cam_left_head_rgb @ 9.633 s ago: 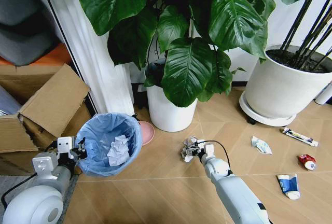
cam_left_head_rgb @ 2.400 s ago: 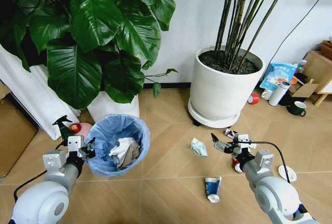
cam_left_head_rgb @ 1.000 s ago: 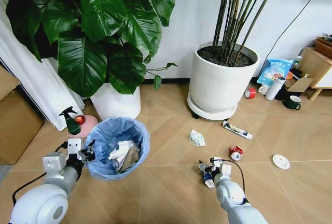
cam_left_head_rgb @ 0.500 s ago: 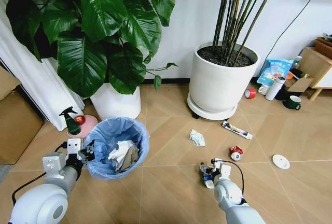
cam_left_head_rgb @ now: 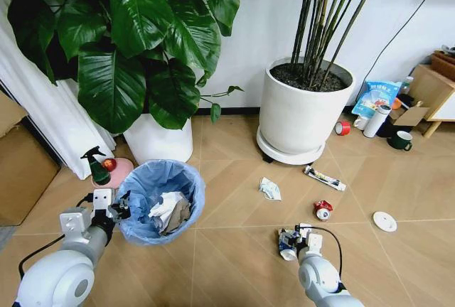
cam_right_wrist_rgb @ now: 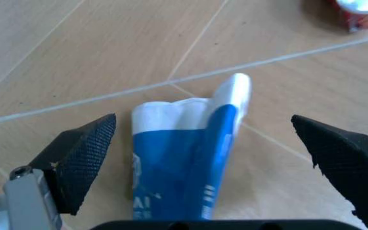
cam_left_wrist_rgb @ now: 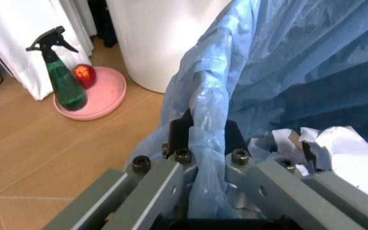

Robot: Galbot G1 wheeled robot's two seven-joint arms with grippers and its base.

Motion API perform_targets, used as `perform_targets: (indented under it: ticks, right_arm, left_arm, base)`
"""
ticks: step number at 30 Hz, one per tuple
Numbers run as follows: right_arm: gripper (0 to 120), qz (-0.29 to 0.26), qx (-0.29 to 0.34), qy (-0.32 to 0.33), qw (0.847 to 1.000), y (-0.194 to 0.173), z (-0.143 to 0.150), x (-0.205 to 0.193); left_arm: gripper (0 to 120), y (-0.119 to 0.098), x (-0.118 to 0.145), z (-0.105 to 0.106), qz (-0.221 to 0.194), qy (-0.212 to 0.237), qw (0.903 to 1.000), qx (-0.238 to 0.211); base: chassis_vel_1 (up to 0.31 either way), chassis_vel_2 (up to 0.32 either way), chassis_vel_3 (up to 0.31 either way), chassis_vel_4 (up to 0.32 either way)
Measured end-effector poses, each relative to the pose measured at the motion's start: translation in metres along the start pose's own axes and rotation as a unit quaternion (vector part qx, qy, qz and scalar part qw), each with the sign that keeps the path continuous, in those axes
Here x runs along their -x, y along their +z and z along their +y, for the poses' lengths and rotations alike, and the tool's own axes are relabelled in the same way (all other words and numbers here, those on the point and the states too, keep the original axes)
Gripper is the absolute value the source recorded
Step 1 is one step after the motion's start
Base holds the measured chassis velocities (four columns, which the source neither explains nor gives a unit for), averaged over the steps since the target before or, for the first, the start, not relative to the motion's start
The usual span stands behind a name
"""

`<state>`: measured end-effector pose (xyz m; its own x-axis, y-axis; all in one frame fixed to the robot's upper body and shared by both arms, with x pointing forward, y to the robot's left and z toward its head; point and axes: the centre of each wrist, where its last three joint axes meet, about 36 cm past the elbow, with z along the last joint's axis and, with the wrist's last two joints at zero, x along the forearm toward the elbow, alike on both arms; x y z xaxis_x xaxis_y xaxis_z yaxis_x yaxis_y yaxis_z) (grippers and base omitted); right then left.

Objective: Pick up the trash bin and place the garbage on the floor into it.

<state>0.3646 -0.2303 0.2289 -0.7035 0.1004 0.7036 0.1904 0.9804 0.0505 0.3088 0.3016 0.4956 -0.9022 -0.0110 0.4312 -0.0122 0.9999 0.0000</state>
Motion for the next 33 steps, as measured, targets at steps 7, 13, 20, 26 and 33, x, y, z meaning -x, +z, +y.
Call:
perform_targets:
  ticks: [7,13,20,26,33]
  right_arm:
    - [81,0.013,0.007,-0.011,1.000,0.002,0.012,0.010]
    - [62,0.018,0.007,-0.008,1.000,0.008,0.011,0.011]
    - [34,0.015,0.009,-0.005,1.000,0.011,0.008,0.012]
    - [12,0.006,0.008,0.000,1.000,0.013,0.005,0.012]
    - [0,-0.030,0.017,0.002,0.999,-0.011,-0.004,0.004]
  left_arm:
    - [0,-0.001,0.000,0.002,-0.003,-0.002,1.0000,0.002]
    - [0,-0.001,0.000,0.002,-0.003,-0.002,1.0000,0.002]
    - [0,0.000,0.001,0.002,-0.002,-0.001,1.0000,0.001]
    - [0,0.000,0.001,0.002,-0.001,-0.002,1.0000,0.001]
    - [0,0.000,0.001,0.002,-0.001,-0.002,1.0000,0.001]
  base:
    - [0.000,0.000,0.000,0.000]
    - [0.000,0.000,0.000,0.000]
    - [0.000,0.000,0.000,0.000]
    - [0.000,0.000,0.000,0.000]
    - [0.000,0.000,0.000,0.000]
